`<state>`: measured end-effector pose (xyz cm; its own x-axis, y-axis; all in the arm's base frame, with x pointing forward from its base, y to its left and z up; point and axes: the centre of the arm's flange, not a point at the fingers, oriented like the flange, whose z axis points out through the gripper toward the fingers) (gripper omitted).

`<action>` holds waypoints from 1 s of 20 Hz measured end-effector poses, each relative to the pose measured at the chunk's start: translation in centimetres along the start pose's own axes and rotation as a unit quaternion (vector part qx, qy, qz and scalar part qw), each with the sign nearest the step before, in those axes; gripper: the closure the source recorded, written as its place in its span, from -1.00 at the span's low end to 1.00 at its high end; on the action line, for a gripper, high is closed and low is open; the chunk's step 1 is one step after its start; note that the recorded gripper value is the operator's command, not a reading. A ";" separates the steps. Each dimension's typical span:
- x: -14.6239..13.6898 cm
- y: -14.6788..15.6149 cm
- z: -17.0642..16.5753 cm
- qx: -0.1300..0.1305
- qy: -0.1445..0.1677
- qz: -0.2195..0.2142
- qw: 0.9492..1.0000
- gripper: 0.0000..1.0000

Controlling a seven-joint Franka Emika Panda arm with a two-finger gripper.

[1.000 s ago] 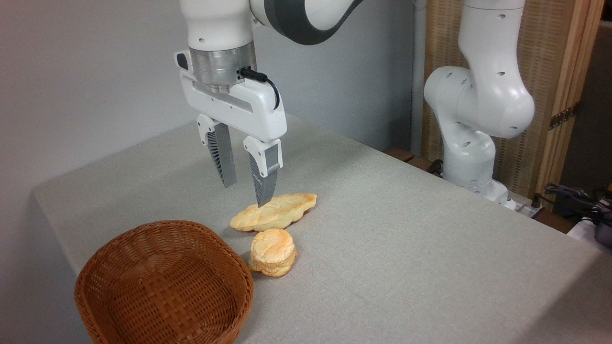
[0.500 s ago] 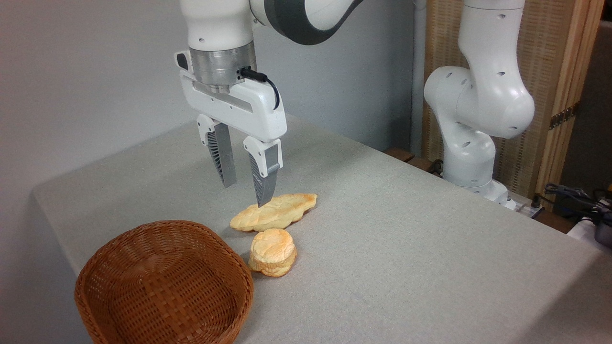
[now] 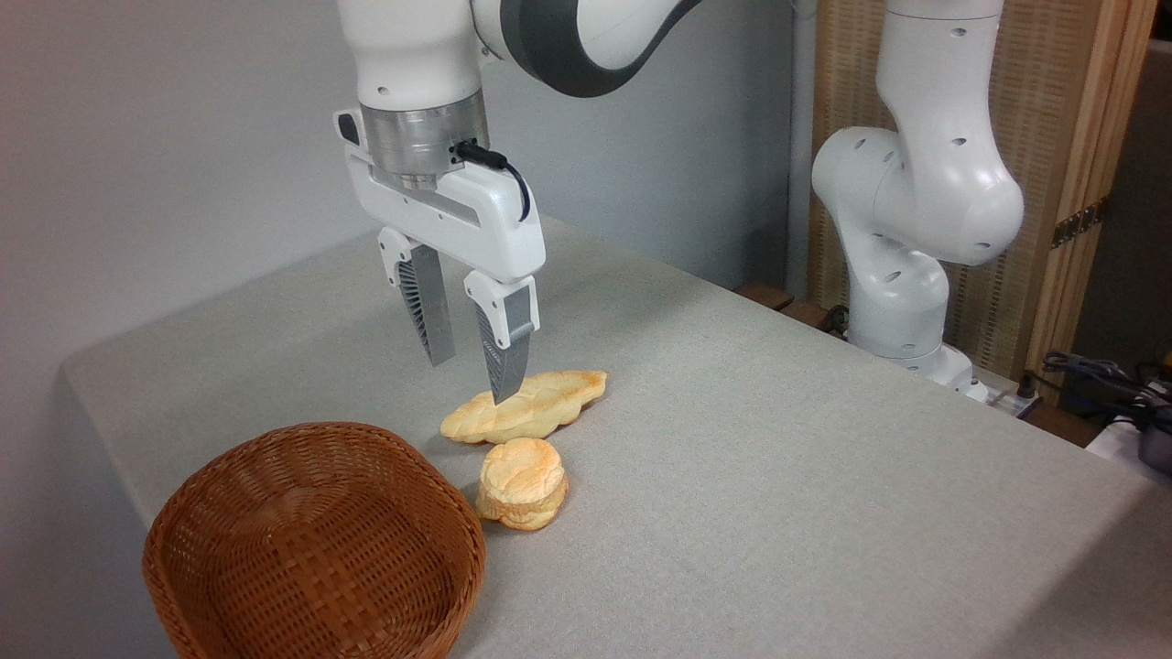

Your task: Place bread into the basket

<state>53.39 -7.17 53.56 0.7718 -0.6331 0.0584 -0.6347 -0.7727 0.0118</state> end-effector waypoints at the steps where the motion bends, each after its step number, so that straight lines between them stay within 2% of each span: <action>1: 0.0 0.0 0.1 0.000 0.000 0.000 1.000 -1.00; 20: 0.0 -0.1 -0.2 0.001 0.002 0.000 1.000 -1.00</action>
<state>53.42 -7.05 53.73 0.7723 -0.6322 0.0620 -0.6339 -0.7734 0.0102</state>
